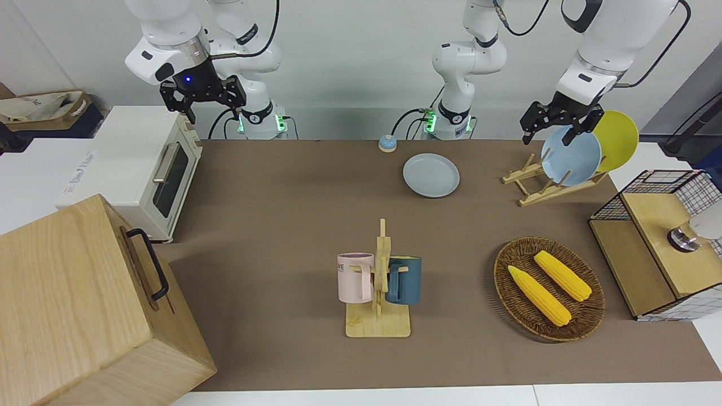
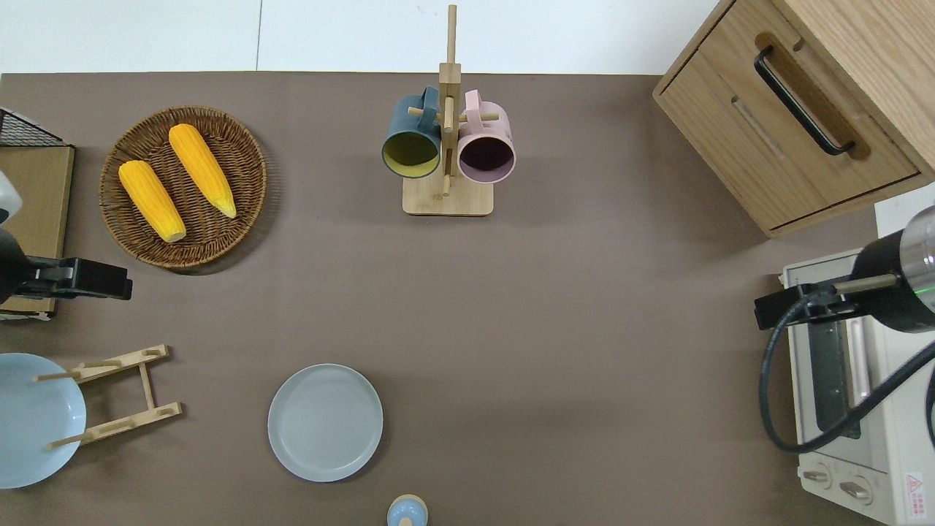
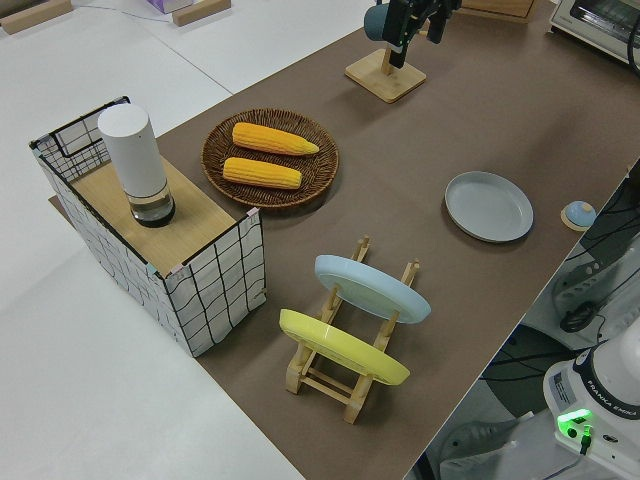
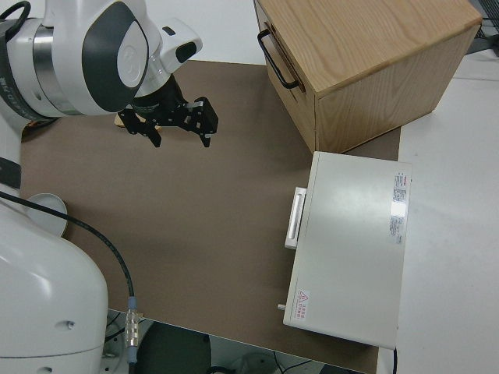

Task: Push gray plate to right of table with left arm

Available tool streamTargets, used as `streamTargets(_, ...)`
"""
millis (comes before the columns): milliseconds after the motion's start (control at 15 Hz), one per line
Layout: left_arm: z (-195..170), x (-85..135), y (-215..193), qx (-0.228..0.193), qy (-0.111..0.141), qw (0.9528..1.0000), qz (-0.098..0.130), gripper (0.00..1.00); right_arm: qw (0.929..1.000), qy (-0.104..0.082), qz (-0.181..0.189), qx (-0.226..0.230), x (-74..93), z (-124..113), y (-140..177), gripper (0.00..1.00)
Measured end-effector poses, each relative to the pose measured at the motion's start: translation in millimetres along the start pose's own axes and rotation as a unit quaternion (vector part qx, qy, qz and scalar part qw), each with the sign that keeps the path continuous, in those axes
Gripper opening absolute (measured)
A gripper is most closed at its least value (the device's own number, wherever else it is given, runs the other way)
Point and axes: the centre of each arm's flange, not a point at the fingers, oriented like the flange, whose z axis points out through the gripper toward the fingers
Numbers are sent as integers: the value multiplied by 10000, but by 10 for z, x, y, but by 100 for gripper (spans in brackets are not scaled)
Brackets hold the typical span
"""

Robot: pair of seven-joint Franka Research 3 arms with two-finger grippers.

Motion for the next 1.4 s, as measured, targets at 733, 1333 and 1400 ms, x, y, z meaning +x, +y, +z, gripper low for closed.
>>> streamTargets(733,116,-189,62,-3,-294,9994,-168,100,10000,0,0,0,0,0,0,99)
streamTargets(1333,531,-804,205,42,-171,9998,-70,100,10000,0,0,0,0,0,0,99)
streamTargets(1400,601,-889,245,48,-148,9999,-29,100,10000,0,0,0,0,0,0,99)
